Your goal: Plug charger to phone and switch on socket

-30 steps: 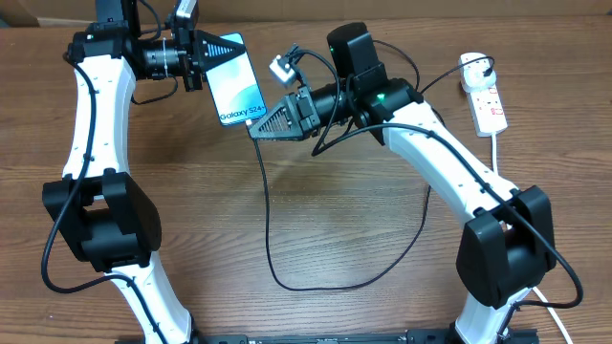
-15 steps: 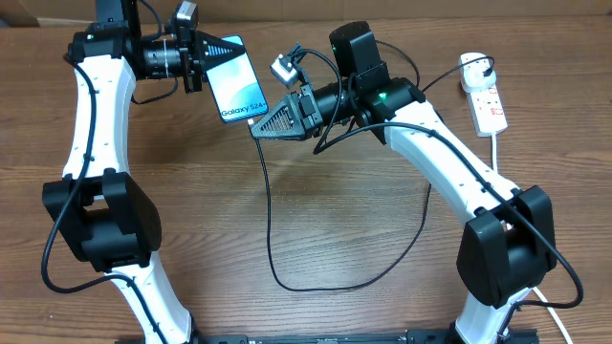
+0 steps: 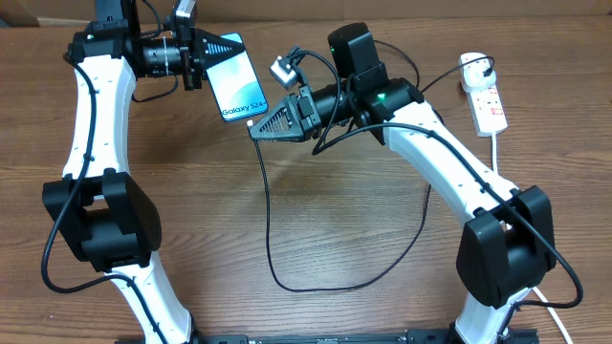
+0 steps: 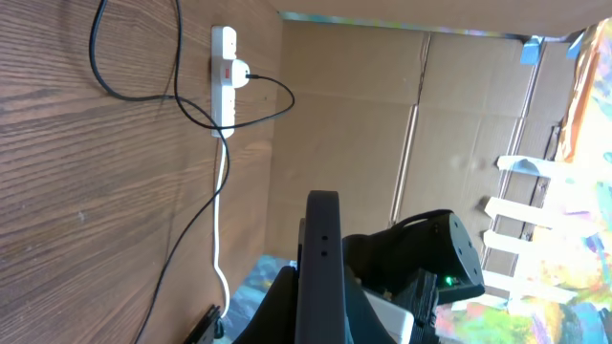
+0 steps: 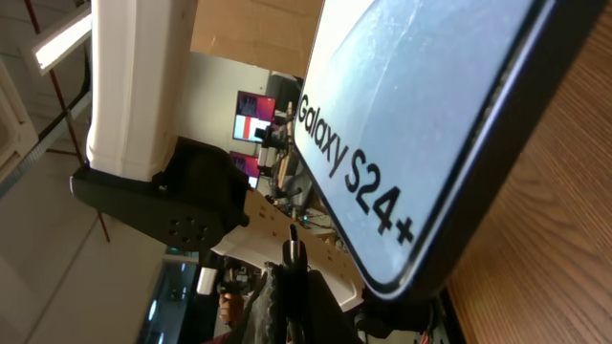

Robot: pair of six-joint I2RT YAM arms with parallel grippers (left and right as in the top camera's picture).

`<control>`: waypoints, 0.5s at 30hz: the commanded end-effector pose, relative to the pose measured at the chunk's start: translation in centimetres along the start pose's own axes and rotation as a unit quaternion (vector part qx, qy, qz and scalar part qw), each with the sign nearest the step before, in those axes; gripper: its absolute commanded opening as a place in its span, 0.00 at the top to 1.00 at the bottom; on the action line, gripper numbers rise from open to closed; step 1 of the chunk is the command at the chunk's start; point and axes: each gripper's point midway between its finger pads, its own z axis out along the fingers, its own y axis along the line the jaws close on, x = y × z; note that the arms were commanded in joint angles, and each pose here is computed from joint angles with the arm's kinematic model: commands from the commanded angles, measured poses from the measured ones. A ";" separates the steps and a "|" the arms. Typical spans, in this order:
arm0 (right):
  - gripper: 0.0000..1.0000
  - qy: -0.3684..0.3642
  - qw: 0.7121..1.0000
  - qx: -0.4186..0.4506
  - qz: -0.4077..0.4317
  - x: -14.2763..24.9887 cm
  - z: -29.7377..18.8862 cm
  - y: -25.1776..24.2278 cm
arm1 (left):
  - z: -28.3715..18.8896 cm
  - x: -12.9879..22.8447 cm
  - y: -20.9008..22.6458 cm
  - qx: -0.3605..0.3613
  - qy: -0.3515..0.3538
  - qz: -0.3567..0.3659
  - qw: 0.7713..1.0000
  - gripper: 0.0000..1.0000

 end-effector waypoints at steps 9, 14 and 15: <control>0.96 0.000 1.000 0.014 0.002 0.1 1.0 -0.7 | -0.1 1.1 -2.8 0.040 0.019 0.062 0.997 0.95; 0.96 0.000 1.000 0.014 0.004 0.0 1.1 -1.0 | -0.2 1.5 -3.3 0.056 0.026 0.101 0.993 0.96; 0.96 -0.001 1.000 0.013 0.001 0.0 1.0 -1.0 | -0.2 1.5 -3.3 0.056 0.026 0.101 0.993 0.96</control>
